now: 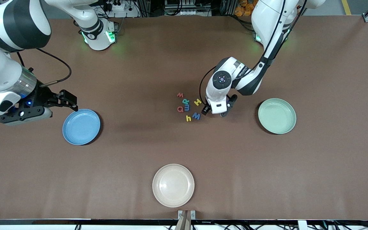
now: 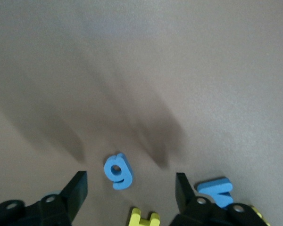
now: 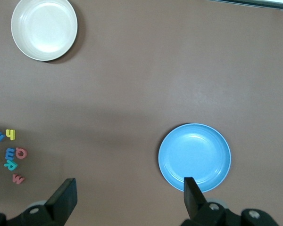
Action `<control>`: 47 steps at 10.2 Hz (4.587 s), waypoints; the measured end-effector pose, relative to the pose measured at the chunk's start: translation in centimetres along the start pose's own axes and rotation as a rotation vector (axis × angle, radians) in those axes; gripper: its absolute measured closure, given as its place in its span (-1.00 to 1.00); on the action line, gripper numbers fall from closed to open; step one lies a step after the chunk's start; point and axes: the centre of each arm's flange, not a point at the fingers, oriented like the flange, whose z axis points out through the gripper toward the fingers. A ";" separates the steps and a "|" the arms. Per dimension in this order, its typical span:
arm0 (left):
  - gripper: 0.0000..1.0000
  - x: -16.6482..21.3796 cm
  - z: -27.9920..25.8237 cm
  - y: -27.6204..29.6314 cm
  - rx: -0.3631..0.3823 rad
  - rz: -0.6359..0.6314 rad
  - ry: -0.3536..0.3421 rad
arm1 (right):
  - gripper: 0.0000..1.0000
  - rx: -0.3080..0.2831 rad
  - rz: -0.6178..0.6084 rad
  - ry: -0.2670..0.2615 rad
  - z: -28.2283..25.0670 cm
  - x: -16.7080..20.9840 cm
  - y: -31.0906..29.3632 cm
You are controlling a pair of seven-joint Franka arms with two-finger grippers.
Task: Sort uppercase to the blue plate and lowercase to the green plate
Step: 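Lower the left gripper over the blue g while the right gripper moves out, then close the left gripper on the blue lowercase g and lift it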
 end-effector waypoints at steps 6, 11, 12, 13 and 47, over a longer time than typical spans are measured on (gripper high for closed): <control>-0.52 -2.0 1.3 -0.5 0.020 -0.043 0.006 | -1.00 0.038 -0.010 0.009 0.5 0.5 -1.5; -0.39 -2.3 2.3 -1.1 0.031 0.012 0.080 | -0.99 0.039 -0.024 0.023 0.3 0.9 -2.3; -0.33 -2.5 2.4 -1.2 0.032 0.014 0.083 | -0.97 0.040 -0.021 0.020 0.4 0.9 -2.3; -0.27 -2.5 2.4 -1.2 0.032 0.016 0.087 | -0.96 0.042 -0.019 0.014 0.8 1.0 -2.4; 0.41 -3.1 2.3 -1.5 0.016 0.086 0.163 | -1.00 0.028 0.146 -0.119 7.0 1.0 -10.5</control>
